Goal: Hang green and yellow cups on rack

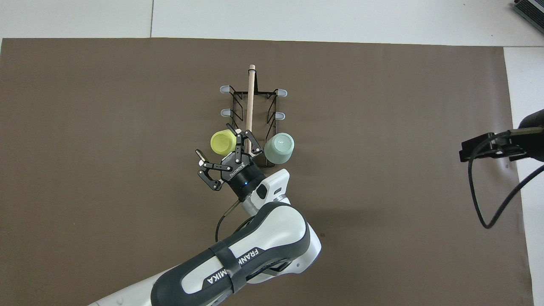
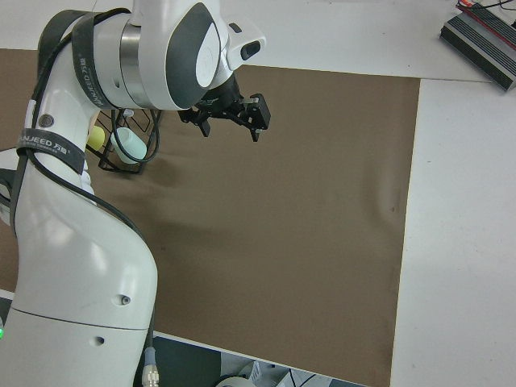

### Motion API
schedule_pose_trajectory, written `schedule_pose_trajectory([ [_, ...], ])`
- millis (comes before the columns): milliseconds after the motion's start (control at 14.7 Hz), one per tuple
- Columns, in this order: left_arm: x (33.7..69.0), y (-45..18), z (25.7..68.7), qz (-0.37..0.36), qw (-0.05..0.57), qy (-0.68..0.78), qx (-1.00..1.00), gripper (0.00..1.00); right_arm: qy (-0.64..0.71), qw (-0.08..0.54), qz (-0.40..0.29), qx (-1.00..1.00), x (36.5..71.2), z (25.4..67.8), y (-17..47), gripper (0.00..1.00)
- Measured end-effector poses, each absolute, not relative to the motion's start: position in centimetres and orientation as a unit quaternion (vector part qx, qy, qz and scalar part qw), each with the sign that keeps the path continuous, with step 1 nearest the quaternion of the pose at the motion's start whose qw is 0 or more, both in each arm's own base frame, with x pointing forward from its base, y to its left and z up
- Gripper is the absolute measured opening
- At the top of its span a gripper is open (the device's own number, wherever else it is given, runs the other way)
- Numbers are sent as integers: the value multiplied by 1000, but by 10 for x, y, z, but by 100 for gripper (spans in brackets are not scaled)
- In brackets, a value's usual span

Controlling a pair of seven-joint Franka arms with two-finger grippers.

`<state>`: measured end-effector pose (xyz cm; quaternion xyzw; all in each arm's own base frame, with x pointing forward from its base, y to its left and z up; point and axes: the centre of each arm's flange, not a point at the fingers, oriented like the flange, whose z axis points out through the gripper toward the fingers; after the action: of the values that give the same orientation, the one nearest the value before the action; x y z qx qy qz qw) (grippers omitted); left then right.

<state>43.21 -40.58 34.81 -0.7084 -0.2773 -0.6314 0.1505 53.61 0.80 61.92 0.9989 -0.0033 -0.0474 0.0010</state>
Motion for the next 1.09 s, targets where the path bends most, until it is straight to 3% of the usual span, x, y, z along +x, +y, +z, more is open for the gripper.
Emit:
schedule_pose_trajectory([
  [273,425,-405,357,-608,173,-284,-721,100,-8,1,-55,998,536,612,4,100],
  [546,421,-400,396,-579,183,-299,-736,100,-11,4,-54,998,535,613,1,100],
  [1092,483,-320,465,-513,152,-348,-770,100,-16,4,-52,999,535,614,-6,100],
])
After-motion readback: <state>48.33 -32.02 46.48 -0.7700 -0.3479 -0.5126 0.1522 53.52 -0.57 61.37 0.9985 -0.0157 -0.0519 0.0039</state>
